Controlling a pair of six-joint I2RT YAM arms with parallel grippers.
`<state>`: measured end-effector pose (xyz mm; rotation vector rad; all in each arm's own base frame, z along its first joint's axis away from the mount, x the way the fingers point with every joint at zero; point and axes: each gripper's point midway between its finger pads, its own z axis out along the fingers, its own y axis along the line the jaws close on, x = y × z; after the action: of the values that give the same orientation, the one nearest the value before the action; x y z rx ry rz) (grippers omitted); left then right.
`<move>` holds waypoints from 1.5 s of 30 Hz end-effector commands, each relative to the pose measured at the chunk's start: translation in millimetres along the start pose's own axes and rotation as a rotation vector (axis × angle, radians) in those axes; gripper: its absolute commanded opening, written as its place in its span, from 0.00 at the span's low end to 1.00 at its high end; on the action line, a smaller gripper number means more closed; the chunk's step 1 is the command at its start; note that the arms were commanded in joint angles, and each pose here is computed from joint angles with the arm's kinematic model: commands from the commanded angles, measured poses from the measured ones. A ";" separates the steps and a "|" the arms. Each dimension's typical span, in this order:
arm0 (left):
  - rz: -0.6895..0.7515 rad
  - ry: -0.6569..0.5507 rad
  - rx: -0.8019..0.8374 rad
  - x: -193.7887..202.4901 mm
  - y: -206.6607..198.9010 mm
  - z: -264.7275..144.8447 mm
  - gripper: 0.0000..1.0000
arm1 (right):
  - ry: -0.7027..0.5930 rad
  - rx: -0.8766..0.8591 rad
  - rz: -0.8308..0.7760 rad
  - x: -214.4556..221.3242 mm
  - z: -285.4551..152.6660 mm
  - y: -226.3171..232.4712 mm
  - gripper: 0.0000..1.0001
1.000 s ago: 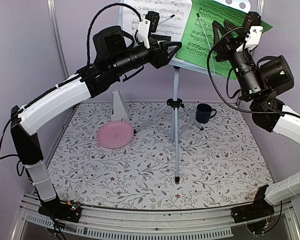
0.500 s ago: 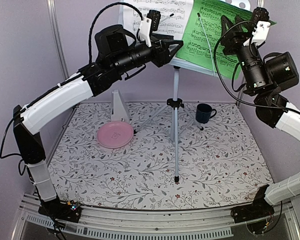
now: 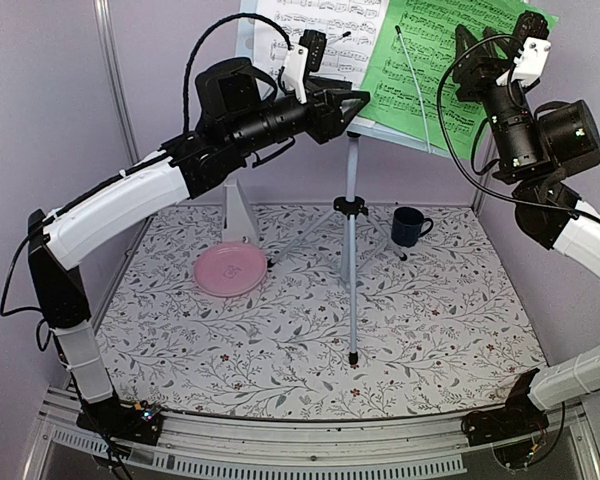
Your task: Set up the instrument practice props
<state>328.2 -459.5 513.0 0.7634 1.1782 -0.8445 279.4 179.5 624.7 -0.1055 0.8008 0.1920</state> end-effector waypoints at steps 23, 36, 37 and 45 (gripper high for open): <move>-0.032 -0.022 0.041 -10.3 -11.4 17.7 0.40 | -0.032 0.080 0.022 -8.9 8.6 -29.1 0.52; -0.022 -0.038 0.080 -14.9 -23.0 20.0 0.24 | -0.024 0.069 0.039 -1.5 11.4 -28.9 0.52; -0.022 -0.040 0.081 -15.3 -23.0 20.8 0.23 | -0.023 0.068 0.041 -1.2 11.7 -28.6 0.52; -0.039 -0.031 0.036 -8.5 -14.1 29.9 0.21 | -0.006 0.030 0.061 -0.5 11.6 -23.0 0.51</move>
<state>323.7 -479.9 534.5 0.7739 1.1308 -0.9078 296.6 160.5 624.4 -0.0473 0.8148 0.2042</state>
